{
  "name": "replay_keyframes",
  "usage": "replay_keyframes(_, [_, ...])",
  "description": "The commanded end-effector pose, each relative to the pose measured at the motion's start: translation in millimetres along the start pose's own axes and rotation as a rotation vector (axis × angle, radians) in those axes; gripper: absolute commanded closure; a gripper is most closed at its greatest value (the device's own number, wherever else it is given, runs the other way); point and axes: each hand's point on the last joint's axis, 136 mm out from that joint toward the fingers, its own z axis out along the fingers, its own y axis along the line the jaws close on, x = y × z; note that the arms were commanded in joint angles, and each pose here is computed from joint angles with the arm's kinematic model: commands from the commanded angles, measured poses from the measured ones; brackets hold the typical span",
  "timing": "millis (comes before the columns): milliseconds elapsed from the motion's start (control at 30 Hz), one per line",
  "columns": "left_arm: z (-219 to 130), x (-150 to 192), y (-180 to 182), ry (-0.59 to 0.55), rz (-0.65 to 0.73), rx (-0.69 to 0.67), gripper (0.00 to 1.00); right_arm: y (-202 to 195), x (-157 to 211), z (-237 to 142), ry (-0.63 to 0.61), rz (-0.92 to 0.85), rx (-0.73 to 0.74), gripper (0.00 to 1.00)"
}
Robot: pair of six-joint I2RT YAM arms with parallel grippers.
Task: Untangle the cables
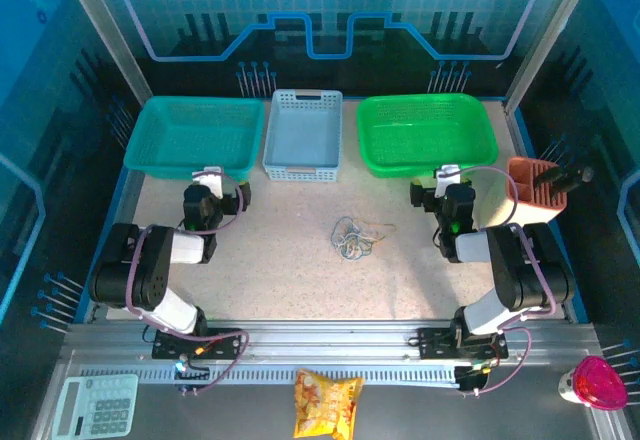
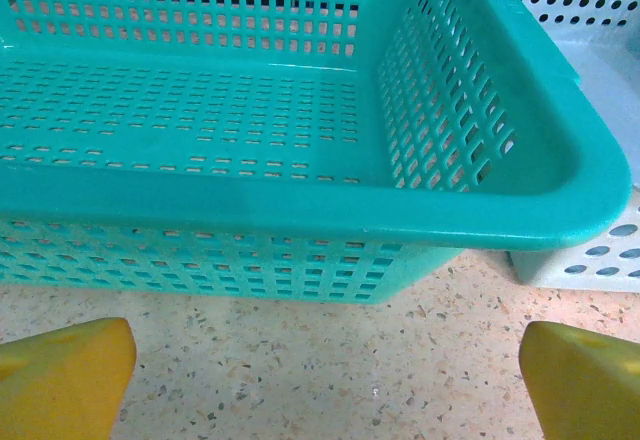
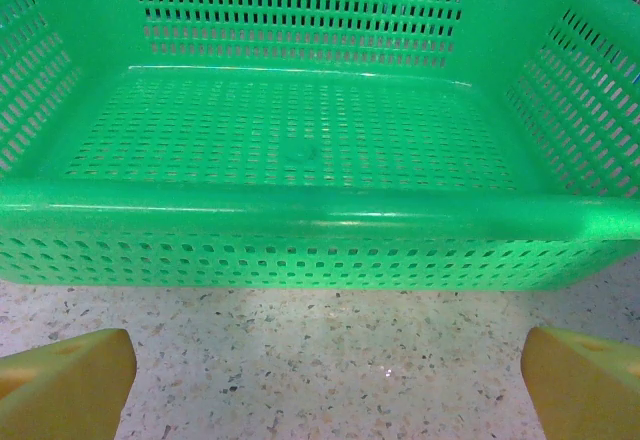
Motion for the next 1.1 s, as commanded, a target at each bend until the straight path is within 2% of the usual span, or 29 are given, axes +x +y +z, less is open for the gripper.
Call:
replay_keyframes(0, [0.4, -10.8, -0.3, -0.037, 0.003, -0.004, 0.01, 0.1, -7.7, -2.3, -0.031, 0.01, 0.01, 0.0])
replay_keyframes(933, [0.6, -9.2, -0.3, -0.025, -0.006, 0.003, 0.01, 1.4, -8.0, -2.2, -0.03, 0.001, 0.012, 0.0])
replay_keyframes(1067, [-2.6, -10.6, 1.9, -0.051, -0.011, -0.007, 0.01, 1.4, -8.4, -2.6, -0.034, 0.004, 0.006, 0.0])
